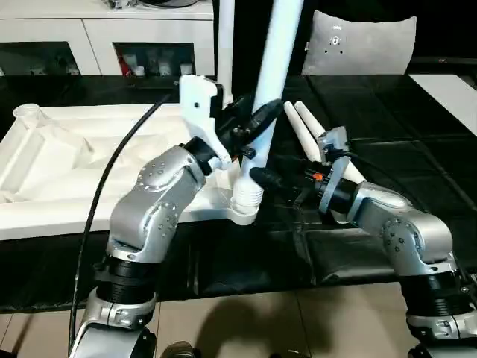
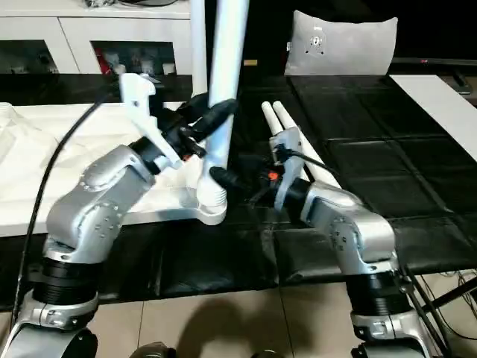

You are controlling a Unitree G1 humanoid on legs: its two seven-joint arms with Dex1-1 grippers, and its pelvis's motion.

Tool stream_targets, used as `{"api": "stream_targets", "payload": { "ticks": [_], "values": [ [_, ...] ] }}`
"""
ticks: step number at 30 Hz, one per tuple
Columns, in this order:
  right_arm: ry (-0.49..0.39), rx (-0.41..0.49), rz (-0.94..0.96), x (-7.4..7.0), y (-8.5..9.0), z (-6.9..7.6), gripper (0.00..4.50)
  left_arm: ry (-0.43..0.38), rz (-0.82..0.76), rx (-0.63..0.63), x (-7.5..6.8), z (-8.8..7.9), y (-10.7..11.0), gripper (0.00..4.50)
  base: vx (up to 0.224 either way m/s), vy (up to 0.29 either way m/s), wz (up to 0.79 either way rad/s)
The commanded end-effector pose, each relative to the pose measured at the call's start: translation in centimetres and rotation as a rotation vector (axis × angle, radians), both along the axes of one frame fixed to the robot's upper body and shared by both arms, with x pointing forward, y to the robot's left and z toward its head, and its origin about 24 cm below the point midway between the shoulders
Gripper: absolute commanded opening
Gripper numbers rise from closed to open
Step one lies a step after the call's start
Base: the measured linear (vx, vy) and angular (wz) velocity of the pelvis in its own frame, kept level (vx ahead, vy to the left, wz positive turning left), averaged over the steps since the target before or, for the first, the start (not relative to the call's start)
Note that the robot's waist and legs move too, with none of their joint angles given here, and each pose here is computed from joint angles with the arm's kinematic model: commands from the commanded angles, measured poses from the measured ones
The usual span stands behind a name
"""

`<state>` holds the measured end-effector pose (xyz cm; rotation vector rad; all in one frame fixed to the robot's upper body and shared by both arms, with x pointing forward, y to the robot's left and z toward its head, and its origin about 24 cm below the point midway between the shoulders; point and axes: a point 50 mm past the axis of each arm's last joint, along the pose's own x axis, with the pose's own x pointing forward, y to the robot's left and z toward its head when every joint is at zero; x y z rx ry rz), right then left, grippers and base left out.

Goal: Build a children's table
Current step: Pick table leg

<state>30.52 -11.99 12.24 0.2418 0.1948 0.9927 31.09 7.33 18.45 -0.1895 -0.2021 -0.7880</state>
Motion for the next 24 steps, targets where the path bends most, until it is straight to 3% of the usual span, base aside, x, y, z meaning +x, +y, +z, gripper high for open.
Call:
{"api": "stream_targets", "payload": {
  "ticks": [1,15,24],
  "values": [
    [-0.001,-0.001,0.0,0.3,0.2,0.2,4.5,-0.053,-0.014,0.008,-0.3,0.9,-0.6,1.8,0.0,0.0,0.0],
    [0.039,0.061,0.013,1.3,1.5,0.0,3.41,-0.067,-0.07,0.012,-0.9,0.8,-1.6,1.8,0.0,0.0,0.0],
    [0.074,0.041,0.022,1.3,1.6,-0.7,2.65,-0.074,-0.061,0.018,-0.8,0.9,-1.5,1.8,0.0,0.0,0.0]
  ]
}}
